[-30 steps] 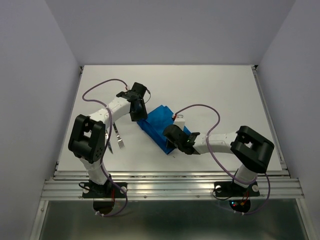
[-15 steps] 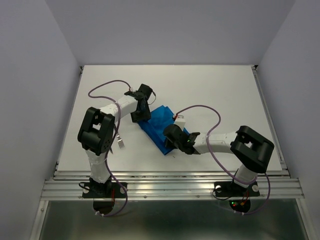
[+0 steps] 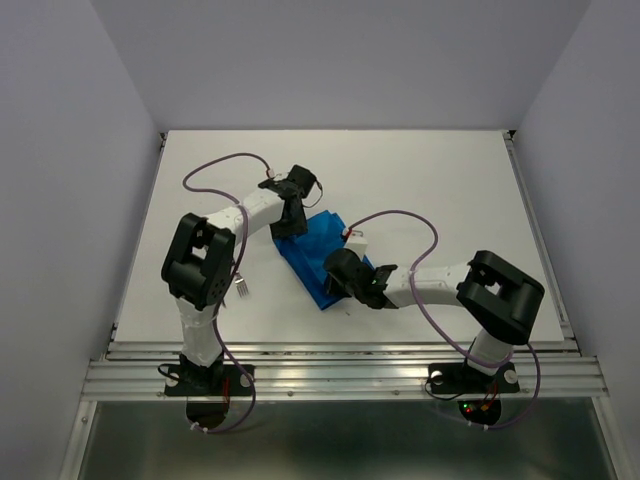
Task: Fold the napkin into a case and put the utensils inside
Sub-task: Fold the lower triangle-folded napkin at the center of the board.
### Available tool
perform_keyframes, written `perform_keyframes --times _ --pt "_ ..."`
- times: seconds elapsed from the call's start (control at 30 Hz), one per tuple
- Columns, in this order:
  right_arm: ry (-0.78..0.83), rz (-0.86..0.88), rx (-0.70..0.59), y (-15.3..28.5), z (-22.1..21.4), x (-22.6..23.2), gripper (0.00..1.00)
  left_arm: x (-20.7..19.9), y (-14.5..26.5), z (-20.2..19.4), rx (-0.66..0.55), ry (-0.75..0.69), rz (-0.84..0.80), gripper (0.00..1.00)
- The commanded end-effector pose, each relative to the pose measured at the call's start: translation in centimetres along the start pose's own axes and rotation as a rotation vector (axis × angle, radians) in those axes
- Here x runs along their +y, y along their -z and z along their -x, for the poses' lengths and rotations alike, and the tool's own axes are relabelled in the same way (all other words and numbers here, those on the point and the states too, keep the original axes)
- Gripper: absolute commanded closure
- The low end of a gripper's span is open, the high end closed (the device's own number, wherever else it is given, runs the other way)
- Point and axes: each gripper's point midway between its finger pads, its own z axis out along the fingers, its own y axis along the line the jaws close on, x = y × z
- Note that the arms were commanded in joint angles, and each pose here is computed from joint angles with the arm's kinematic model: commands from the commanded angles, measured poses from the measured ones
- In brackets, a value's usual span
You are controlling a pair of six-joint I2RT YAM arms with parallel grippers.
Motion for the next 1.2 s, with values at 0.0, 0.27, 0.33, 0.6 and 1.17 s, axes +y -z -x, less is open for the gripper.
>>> perform_keyframes --times 0.0,0.27,0.33,0.6,1.17 --pt "0.034 -0.066 0.103 -0.4 -3.3 -2.0 0.69 -0.4 0.7 1.1 -0.048 0.003 0.029 0.47" --pt "0.036 -0.069 0.101 -0.4 -3.2 -1.9 0.69 1.0 -0.1 1.2 -0.056 0.002 0.139 0.47" --pt "0.044 -0.065 0.106 -0.3 -3.5 -1.7 0.69 1.1 -0.3 1.1 -0.053 0.003 0.148 0.5" --pt "0.045 -0.069 0.107 -0.4 -3.5 -1.8 0.69 1.5 -1.2 0.8 -0.048 -0.006 0.185 0.55" --pt "0.039 -0.045 0.014 2.1 -0.1 -0.6 0.51 1.4 -0.5 0.6 -0.03 -0.008 0.17 1.0"
